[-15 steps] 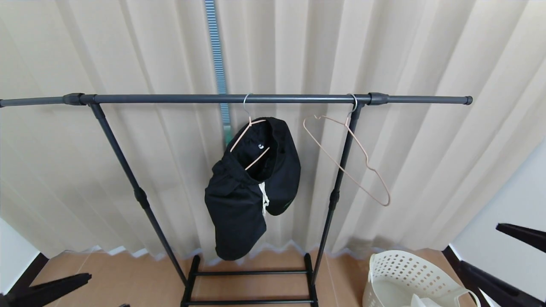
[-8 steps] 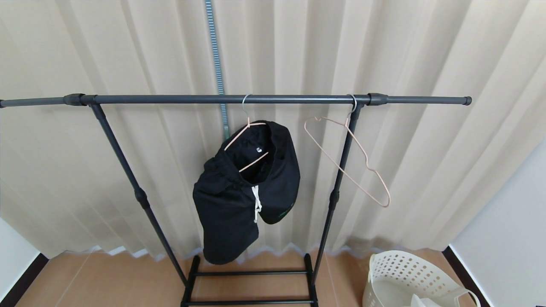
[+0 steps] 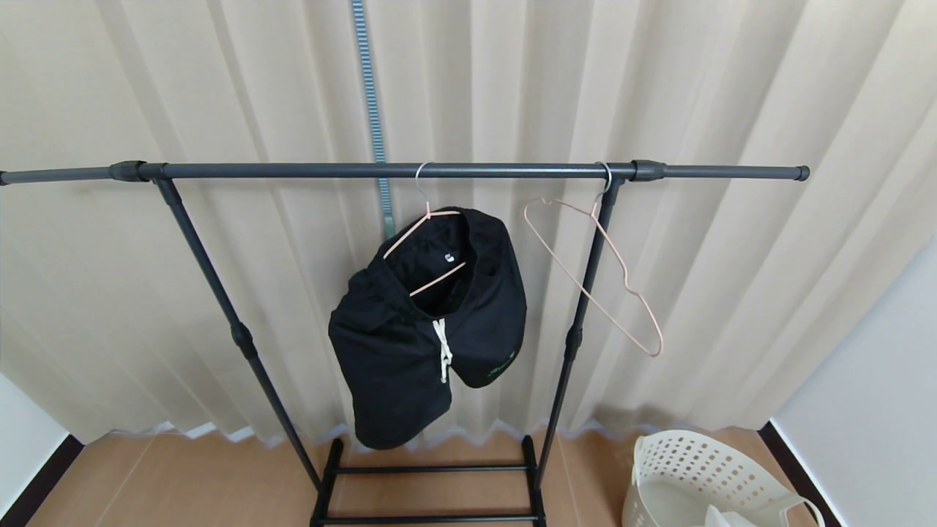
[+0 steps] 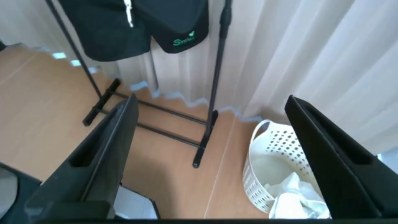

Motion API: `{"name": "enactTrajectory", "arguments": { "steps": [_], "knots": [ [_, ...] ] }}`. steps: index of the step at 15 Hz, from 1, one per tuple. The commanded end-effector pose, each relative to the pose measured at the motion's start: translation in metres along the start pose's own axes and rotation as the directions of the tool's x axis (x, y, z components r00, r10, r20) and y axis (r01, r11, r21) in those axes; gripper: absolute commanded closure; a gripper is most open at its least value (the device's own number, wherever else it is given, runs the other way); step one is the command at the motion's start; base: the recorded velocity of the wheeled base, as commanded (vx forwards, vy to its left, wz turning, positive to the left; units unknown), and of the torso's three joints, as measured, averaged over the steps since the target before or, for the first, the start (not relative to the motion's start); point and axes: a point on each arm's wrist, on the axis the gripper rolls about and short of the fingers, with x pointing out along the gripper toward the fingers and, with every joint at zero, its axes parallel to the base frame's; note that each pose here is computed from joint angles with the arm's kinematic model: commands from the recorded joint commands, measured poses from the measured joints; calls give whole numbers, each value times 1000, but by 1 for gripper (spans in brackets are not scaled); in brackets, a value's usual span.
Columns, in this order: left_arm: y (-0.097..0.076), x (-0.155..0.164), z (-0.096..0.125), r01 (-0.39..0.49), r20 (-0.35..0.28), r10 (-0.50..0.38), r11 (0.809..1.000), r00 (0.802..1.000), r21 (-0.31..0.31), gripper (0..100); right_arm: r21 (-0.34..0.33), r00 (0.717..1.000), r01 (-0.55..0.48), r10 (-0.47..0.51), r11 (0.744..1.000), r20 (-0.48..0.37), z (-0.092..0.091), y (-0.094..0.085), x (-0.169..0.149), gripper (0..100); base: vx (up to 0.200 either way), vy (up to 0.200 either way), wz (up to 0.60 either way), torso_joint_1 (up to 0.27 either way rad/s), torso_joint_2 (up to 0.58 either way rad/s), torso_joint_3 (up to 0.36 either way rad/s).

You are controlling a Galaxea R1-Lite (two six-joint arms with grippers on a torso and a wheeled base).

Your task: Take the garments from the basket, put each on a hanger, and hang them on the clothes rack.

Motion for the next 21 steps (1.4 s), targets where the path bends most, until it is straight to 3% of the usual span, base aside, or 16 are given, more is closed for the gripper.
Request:
{"name": "enactTrajectory", "arguments": {
  "steps": [1,2,3,4,6,7,8,10,13,14,21],
  "knots": [
    [-1,0,-3,-110,24,110,994,994,-7,0,15,997,65,-65,998,41,-1,1,-3,0,0,0,0,0,0,0],
    [-1,2,-9,-144,55,143,989,988,30,0,16,996,74,-75,997,57,-2,1,-4,0,0,0,0,0,0,0],
    [-2,4,-13,-199,140,187,976,972,84,0,20,992,102,-103,995,78,-3,1,-6,0,0,0,0,0,0,0],
    [-2,5,-14,-238,200,215,966,956,101,0,24,985,145,-147,989,88,-3,1,-7,0,0,0,0,0,0,0],
    [-2,5,-11,-243,255,209,964,944,106,0,35,972,212,-215,977,91,-3,1,-7,0,0,0,0,0,0,0],
    [-2,5,-12,-231,252,201,968,947,97,0,37,970,223,-225,974,92,-3,2,-7,0,0,0,0,0,0,0],
    [-2,5,-14,-139,237,116,987,965,83,0,46,960,260,-264,964,91,-3,2,-7,0,0,0,0,0,0,0],
    [-2,3,-15,-85,250,57,991,966,104,0,57,941,311,-316,949,120,-5,4,-9,0,0,0,0,0,0,0],
    [-3,0,-17,-111,301,75,988,951,106,0,70,926,332,-339,941,168,-6,6,-12,0,0,0,0,0,0,0],
    [-2,-1,-18,-180,319,148,981,936,74,0,85,925,329,-339,940,171,-6,6,-12,0,0,0,0,0,0,0],
    [-3,-1,-17,-150,318,116,985,941,84,0,104,936,290,-304,951,175,-5,6,-12,0,0,0,0,0,0,0]
  ]
}}
